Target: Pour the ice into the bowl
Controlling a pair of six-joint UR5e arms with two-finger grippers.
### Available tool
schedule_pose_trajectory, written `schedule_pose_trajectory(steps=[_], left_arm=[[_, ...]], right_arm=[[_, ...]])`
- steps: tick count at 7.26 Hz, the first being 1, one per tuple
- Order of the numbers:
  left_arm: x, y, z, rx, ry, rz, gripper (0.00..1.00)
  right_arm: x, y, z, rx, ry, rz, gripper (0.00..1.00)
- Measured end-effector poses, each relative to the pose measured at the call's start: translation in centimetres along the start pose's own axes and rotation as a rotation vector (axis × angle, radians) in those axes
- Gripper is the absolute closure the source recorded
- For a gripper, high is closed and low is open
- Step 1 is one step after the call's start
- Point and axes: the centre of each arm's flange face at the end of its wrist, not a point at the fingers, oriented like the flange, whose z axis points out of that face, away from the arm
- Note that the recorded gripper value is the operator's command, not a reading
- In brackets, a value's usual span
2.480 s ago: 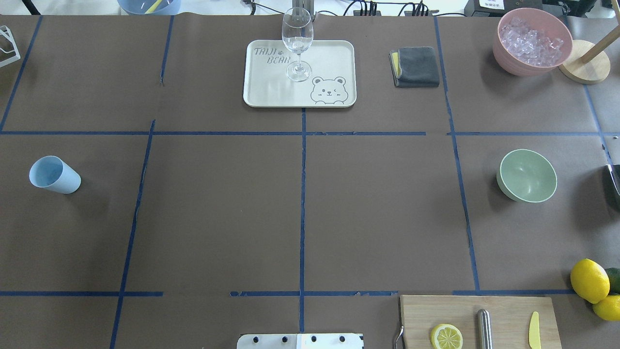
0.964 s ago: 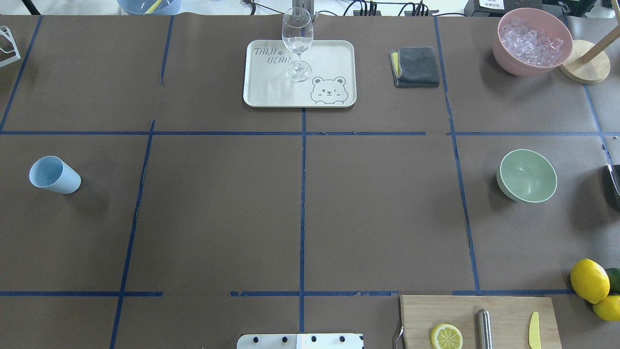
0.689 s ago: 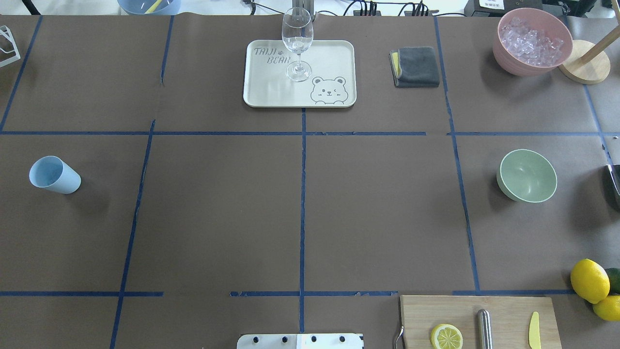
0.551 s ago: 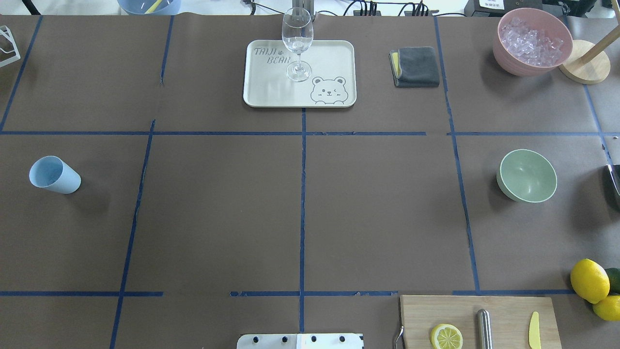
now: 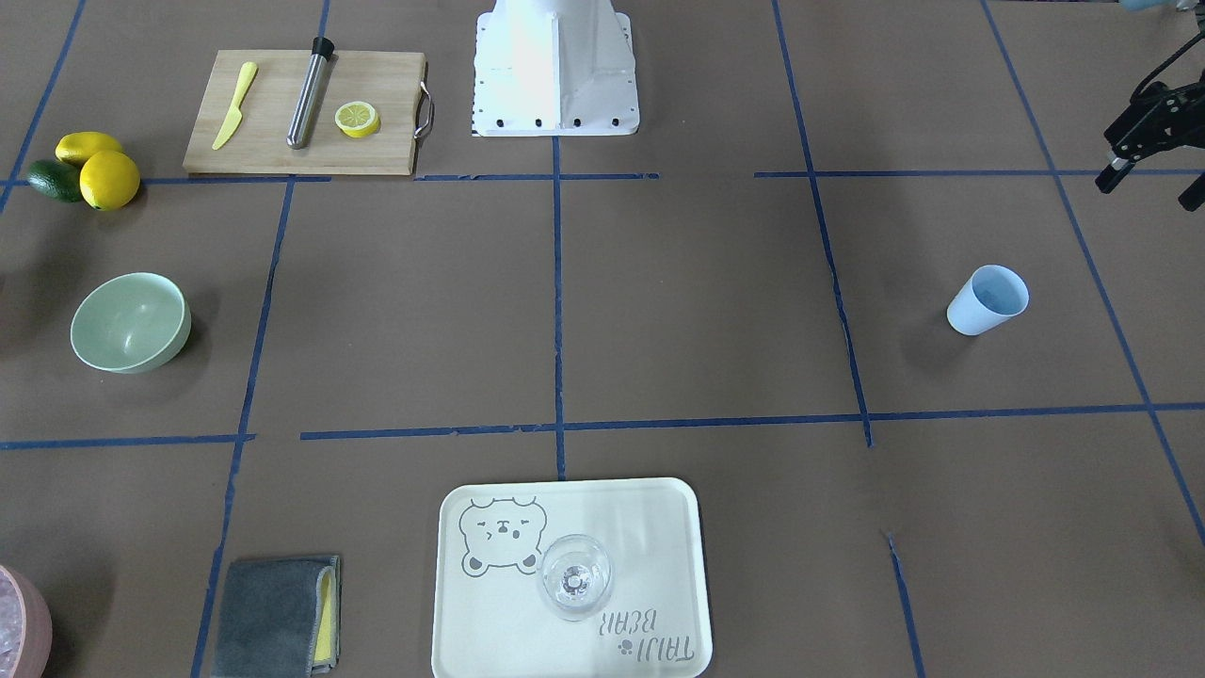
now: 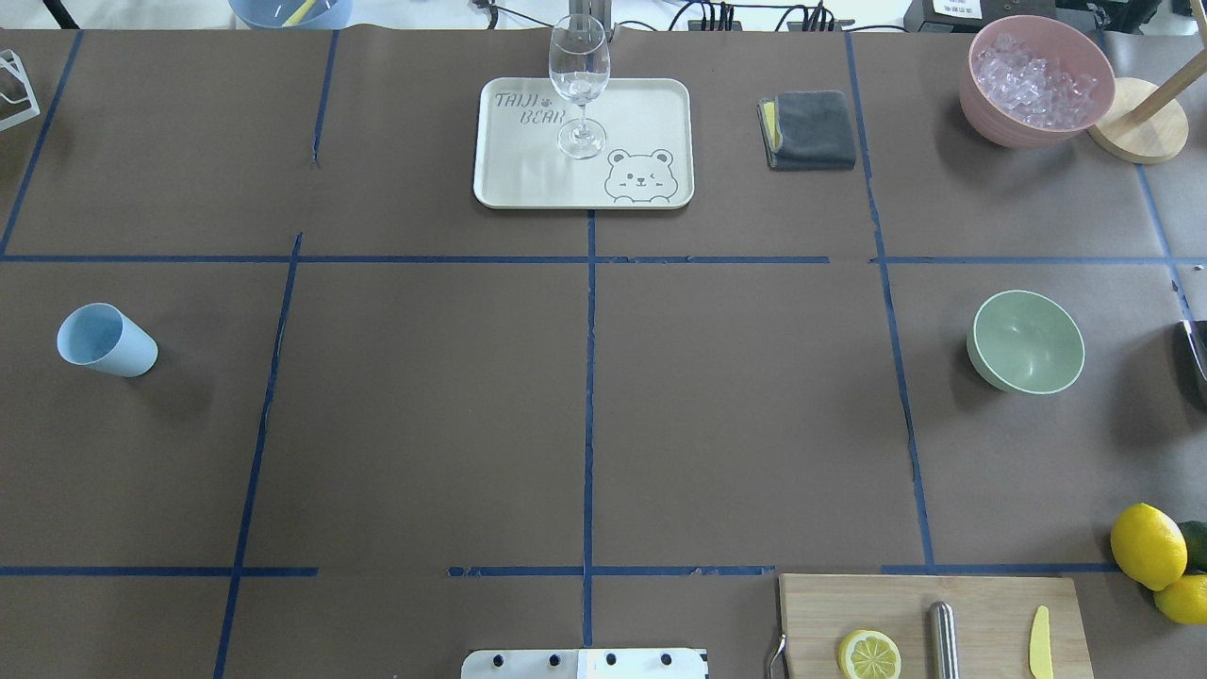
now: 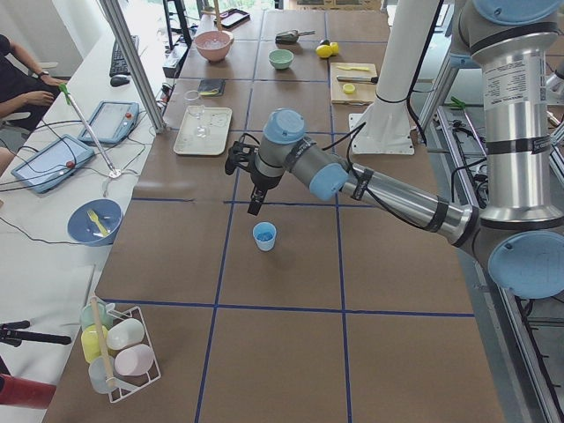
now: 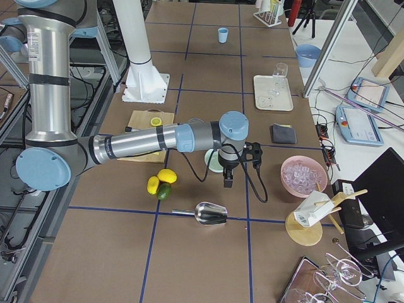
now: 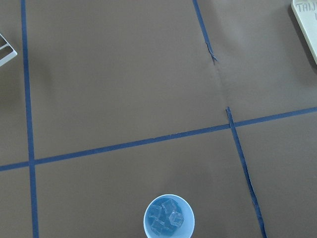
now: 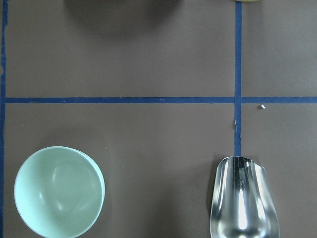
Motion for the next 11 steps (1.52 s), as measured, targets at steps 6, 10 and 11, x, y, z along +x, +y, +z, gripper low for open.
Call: schedule_pose_trajectory(steps=[6,10,11], left_arm=[[1.5,6.8,2.7,0.232,-0.078,0.0,0.0],[2.3,7.3,0.2,0.276,-0.088,0.015,0.0],[2.3,7.4,-0.1,0.28,-0.093,0.015,0.0]], right_arm=[[-7.1,3.5,6.5,-0.001,-0.023,0.049,0.0],[-7.9,5.3,14.5,0.041,-0.047,0.078,0.0],[-8.5,5.5,15.9,0.037,-0.047,0.078,0.0]])
